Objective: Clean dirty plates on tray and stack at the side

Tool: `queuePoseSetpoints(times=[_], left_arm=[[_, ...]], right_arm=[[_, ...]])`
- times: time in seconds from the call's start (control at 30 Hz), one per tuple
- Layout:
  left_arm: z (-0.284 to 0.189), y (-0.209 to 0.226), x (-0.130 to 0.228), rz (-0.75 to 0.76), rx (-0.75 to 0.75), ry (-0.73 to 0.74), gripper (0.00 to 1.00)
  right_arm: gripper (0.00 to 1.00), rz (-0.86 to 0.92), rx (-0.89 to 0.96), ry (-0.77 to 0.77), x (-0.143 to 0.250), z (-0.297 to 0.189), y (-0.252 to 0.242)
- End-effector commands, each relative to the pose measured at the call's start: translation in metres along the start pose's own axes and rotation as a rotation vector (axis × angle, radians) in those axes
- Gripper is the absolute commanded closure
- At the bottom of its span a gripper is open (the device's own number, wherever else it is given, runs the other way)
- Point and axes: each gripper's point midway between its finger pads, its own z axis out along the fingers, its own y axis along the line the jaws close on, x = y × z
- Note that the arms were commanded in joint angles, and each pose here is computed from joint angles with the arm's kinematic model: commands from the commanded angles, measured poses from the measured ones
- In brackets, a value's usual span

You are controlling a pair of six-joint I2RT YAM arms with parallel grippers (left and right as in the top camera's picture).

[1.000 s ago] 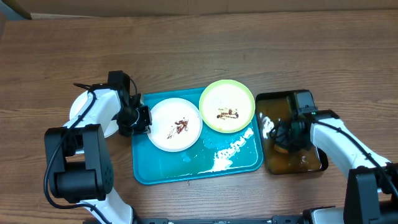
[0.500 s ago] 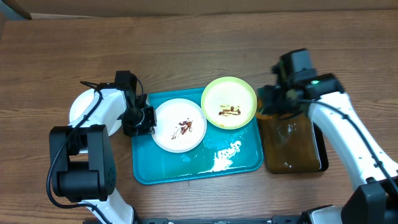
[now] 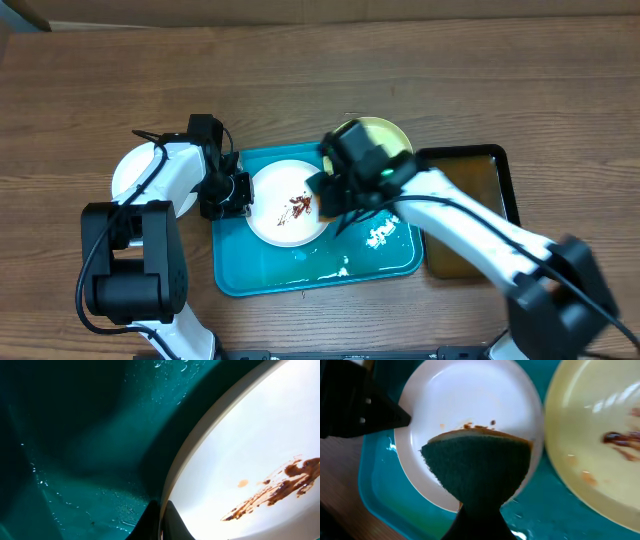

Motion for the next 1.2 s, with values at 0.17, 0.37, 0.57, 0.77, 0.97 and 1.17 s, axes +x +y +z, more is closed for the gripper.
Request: queuePoseSetpoints(times=[0.17, 0.37, 0.57, 0.77, 0.97, 1.17], left_arm=[[0.007, 0.000, 0.005, 0.003, -0.008, 0.028, 0.96], [0.007, 0.000, 0.005, 0.003, -0.008, 0.028, 0.96], [0.007, 0.000, 0.005, 0.003, -0.008, 0.028, 0.96], [0.007, 0.000, 0.005, 0.003, -0.008, 0.028, 0.96], [0.007, 0.000, 0.005, 0.003, -0.008, 0.028, 0.96], [0.007, 0.000, 0.005, 0.003, -0.008, 0.029, 0.96]], right_arm=[[0.96, -0.077, -0.028, 0.006, 0.004, 0.054, 0.029], [0.96, -0.102, 0.003, -0.023, 0.005, 0.071, 0.036], [0.96, -0.214, 0.142, -0.066, 0.003, 0.072, 0.025], [0.96, -0.377, 0.179, -0.083, -0.001, 0.071, 0.028], [0.96, -0.458, 0.103, -0.054, 0.014, 0.076, 0.055], [0.96, -0.481, 0.057, -0.069, 0.019, 0.078, 0.074]])
